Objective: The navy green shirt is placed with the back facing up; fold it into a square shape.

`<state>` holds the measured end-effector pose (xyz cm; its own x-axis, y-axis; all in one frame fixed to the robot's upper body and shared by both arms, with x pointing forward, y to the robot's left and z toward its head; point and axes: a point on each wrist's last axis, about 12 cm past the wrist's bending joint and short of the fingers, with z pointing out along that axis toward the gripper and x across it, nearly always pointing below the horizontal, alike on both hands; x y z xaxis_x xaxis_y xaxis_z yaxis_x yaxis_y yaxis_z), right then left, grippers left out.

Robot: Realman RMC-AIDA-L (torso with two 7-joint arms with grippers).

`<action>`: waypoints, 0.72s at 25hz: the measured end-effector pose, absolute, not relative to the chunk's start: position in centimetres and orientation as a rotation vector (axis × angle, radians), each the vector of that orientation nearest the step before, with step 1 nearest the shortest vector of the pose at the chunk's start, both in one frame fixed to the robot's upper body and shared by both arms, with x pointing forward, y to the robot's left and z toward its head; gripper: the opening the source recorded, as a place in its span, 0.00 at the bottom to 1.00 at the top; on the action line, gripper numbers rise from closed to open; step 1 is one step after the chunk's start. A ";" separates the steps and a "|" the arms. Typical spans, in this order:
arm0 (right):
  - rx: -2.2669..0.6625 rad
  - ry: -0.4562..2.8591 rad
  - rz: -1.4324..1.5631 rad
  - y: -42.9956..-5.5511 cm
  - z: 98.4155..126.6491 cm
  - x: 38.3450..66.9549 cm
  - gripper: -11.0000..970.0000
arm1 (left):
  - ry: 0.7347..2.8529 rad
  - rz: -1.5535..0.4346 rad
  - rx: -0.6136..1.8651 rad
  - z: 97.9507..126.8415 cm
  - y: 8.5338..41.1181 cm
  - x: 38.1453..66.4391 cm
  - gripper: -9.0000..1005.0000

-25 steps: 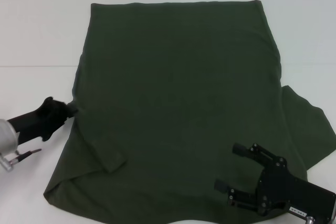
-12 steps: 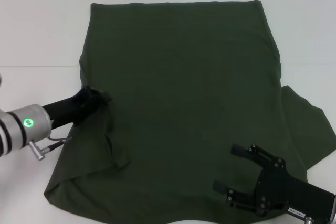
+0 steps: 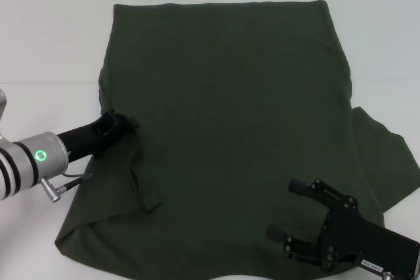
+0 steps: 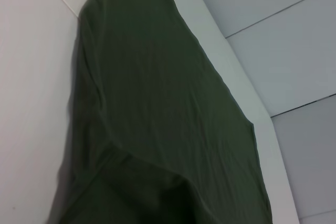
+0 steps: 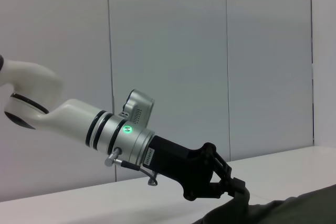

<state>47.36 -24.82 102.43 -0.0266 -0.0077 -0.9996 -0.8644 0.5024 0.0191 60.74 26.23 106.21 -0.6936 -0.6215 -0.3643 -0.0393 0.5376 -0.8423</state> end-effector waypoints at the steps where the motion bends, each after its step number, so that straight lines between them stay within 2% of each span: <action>1: -0.811 1.441 0.822 -24.8 102.4 47.4 0.96 | 2.110 -1.137 -0.523 106.2 26.2 60.7 0.05; 7: -0.811 1.441 0.822 -24.8 102.4 47.3 0.96 | 2.026 -1.183 -0.480 106.2 25.4 60.4 0.10; 15: -0.806 1.444 0.821 -24.9 102.4 47.2 0.96 | 1.996 -1.230 -0.477 106.1 25.7 59.7 0.28; 18: -0.802 1.449 0.823 -25.0 102.3 47.2 0.96 | 1.991 -1.257 -0.331 106.6 26.9 58.6 0.42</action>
